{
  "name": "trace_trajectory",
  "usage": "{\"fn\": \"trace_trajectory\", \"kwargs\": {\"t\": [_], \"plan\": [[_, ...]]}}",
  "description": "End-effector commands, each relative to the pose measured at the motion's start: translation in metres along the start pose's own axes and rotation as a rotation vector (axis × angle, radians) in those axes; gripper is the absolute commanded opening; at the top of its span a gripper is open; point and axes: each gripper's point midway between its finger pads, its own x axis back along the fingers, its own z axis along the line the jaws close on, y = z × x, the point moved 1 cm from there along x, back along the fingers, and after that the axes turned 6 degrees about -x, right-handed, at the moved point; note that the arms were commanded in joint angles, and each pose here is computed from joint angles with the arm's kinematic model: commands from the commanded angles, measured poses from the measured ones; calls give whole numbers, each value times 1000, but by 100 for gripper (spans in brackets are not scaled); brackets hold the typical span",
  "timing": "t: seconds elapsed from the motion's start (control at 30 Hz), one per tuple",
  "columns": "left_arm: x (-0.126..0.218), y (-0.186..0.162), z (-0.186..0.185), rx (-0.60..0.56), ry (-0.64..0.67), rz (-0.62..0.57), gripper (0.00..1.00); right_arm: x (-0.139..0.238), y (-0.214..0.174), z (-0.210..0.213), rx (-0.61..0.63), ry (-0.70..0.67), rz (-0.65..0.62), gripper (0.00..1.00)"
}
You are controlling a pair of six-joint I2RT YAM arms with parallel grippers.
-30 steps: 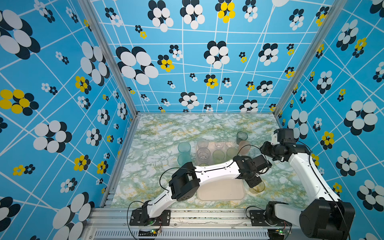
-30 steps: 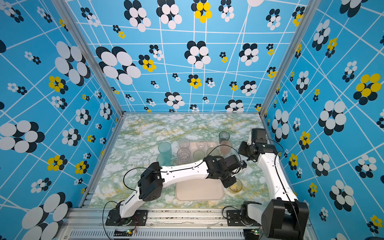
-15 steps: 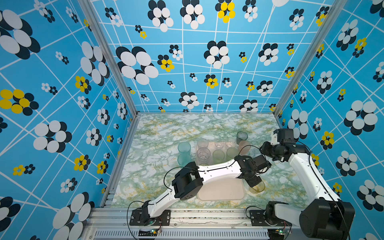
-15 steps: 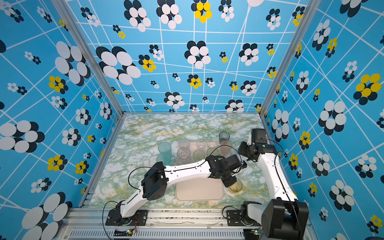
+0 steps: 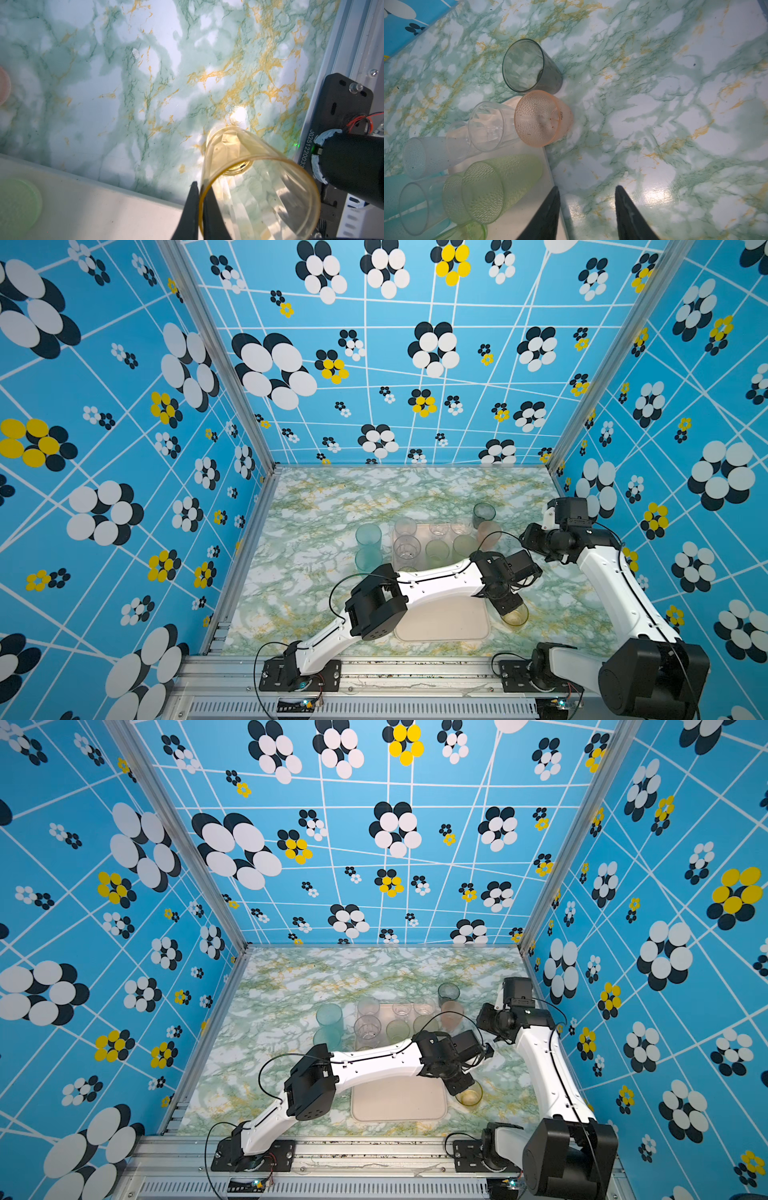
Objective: Place the glasses into the tray
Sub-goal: 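Lift the amber glass with the left gripper and carry it over the tray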
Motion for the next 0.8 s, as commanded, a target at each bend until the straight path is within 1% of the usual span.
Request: {"fn": "trace_trajectory", "kwargs": {"t": [0.0,0.07,0.13,0.27,0.33,0.43,0.57,0.67,0.77], "plan": [[1,-2,5,-18,5,19,4,-2,0,0,10,16,-2,46],[7,1,8,-29,25,12,3,-1,-1,1,10,17,-1,46],[21,5,12,-43,53,0,3,-1,-1,1,9,20,1,46],[66,12,28,-63,135,-46,3,-1,-2,2,13,24,3,46],[91,9,39,-58,175,-53,3,-2,-2,3,16,30,8,45],[124,-8,57,-51,236,-26,4,-2,-3,4,17,38,14,45],[152,-44,76,-34,299,78,4,-1,-6,5,16,45,25,45],[157,-74,87,-7,308,152,4,0,-8,8,19,62,36,45],[156,-97,97,33,304,199,4,1,-11,9,24,69,48,45]]}}
